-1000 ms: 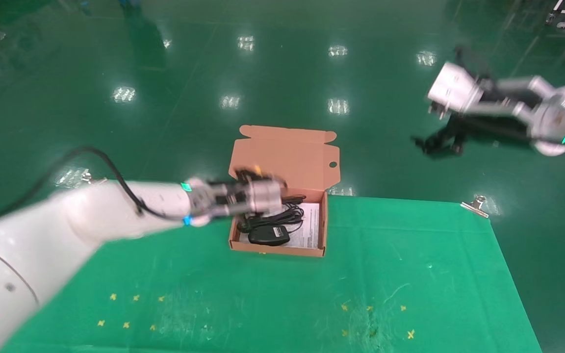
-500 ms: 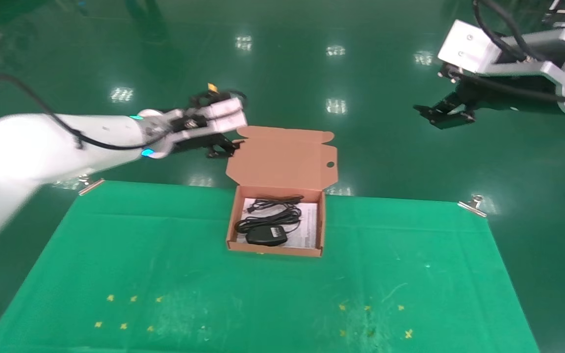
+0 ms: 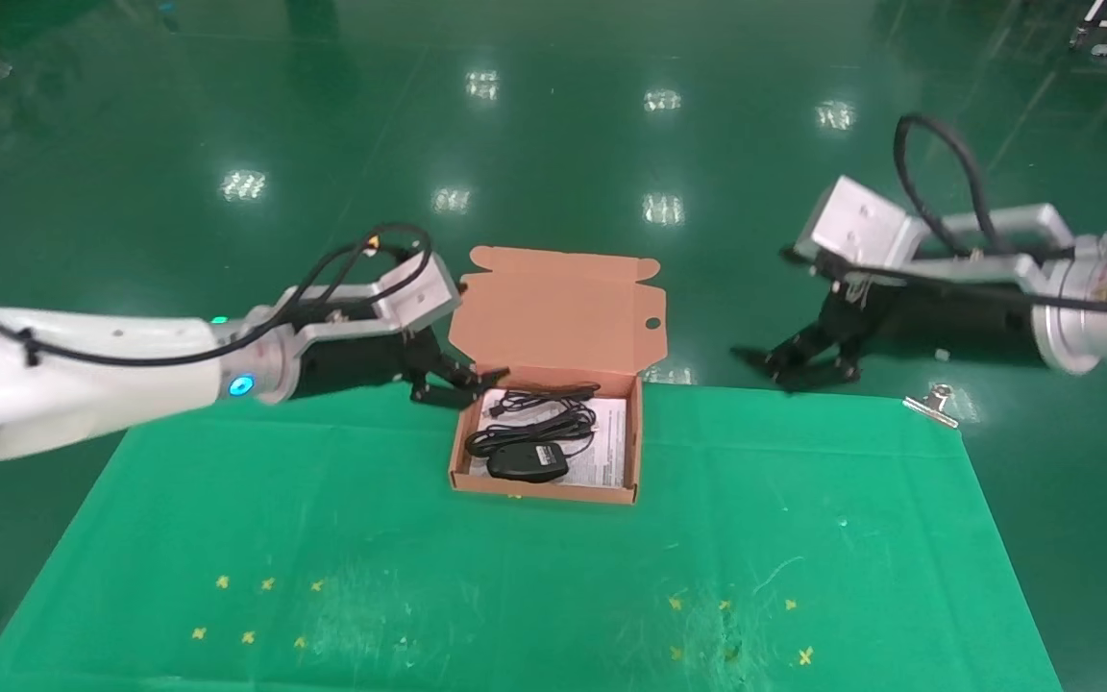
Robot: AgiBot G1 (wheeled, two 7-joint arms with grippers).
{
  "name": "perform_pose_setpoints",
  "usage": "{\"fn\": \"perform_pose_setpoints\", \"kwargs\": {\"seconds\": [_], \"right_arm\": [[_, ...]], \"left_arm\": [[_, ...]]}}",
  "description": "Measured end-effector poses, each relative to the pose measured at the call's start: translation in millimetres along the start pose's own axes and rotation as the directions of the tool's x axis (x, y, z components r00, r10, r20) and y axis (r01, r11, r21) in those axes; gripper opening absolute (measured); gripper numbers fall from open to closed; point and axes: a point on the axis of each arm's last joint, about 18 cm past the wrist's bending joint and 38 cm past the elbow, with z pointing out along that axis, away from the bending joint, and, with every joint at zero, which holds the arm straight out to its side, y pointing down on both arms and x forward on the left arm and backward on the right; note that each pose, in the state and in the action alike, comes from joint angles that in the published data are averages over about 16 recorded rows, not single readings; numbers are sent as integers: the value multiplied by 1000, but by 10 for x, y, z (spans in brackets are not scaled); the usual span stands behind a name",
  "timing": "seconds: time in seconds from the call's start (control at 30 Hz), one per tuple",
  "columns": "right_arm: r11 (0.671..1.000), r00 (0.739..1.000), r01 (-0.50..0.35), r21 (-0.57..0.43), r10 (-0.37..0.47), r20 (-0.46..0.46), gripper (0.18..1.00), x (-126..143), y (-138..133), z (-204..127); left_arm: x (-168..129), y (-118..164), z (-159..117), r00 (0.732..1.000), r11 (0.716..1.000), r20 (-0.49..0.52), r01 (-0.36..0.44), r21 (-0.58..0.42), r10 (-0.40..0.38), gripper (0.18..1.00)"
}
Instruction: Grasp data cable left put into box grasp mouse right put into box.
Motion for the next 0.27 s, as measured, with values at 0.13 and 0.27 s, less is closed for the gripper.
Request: {"fn": "perform_pose_setpoints", "kwargs": {"seconds": [0.13, 0.27], "right_arm": [[999, 999, -29, 21, 28, 45, 1001, -106, 26, 7], [998, 996, -52, 38, 49, 81, 1001, -188, 44, 7]], "left_arm": [[65, 22, -84, 999, 998, -28, 46, 31, -45, 976], [112, 34, -156, 996, 995, -50, 81, 55, -78, 988]]}}
